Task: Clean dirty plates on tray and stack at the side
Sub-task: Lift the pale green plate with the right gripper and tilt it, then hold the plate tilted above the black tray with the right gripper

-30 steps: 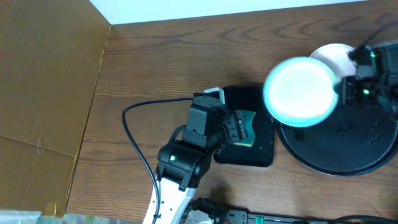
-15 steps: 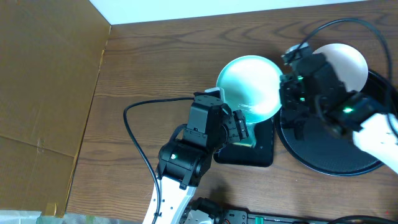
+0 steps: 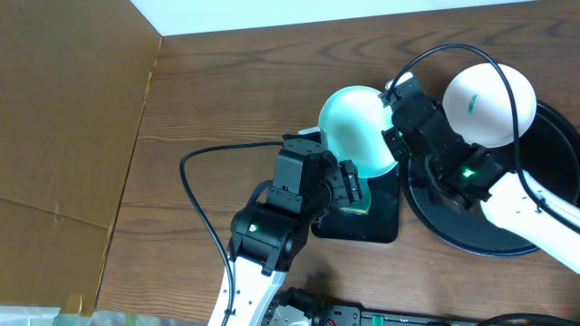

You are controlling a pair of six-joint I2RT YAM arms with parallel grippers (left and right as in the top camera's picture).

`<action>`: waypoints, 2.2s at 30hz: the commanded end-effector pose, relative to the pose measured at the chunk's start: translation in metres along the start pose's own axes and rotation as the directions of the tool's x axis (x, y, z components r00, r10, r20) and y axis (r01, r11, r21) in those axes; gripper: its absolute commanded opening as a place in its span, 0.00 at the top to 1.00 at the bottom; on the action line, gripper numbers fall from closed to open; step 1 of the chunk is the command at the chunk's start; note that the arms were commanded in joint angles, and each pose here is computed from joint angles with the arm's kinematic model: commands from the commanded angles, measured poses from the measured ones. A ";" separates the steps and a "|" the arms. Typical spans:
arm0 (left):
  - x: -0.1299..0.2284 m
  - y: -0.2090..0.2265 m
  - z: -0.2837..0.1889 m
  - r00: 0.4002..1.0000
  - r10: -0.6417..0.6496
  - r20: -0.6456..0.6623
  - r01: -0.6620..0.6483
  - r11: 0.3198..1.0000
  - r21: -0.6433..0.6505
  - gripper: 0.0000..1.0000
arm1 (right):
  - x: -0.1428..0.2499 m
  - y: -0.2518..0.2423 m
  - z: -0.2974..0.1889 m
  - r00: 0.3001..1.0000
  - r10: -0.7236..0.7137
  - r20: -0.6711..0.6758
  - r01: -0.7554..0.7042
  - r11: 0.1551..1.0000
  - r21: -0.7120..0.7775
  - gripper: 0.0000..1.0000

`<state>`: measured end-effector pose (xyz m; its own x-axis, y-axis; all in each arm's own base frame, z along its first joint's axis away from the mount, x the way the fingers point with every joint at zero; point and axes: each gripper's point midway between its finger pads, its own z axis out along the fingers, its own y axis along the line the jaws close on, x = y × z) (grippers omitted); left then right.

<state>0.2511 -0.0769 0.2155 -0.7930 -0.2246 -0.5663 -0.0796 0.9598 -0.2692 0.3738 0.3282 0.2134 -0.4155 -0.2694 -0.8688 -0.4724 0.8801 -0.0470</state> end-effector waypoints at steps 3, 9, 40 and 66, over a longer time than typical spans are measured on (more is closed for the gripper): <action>-0.005 -0.003 -0.004 1.000 0.013 0.013 -0.014 1.000 0.010 0.21 | -0.046 -0.012 -0.042 0.985 -0.120 0.123 0.105 0.987 0.121 0.99; -0.005 -0.003 -0.004 1.000 0.013 0.013 -0.014 1.000 0.010 0.21 | -0.053 -0.007 -0.053 0.963 -0.235 0.135 0.213 0.964 0.160 0.99; -0.005 -0.003 -0.004 1.000 0.013 0.013 -0.014 1.000 0.010 0.21 | -0.059 -0.009 -0.057 0.916 -0.383 0.123 0.351 0.910 0.222 0.99; -0.005 -0.003 -0.004 1.000 0.013 0.013 -0.014 1.000 0.010 0.21 | -0.065 0.011 -0.071 0.805 -0.586 0.092 0.541 0.790 0.289 0.99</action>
<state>0.2512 -0.0769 0.2155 -0.7929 -0.2247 -0.5664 -0.0798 0.9598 -0.2689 0.3439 0.3302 0.2866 -0.0172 -0.6701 -0.7421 -0.4164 0.6796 -0.6040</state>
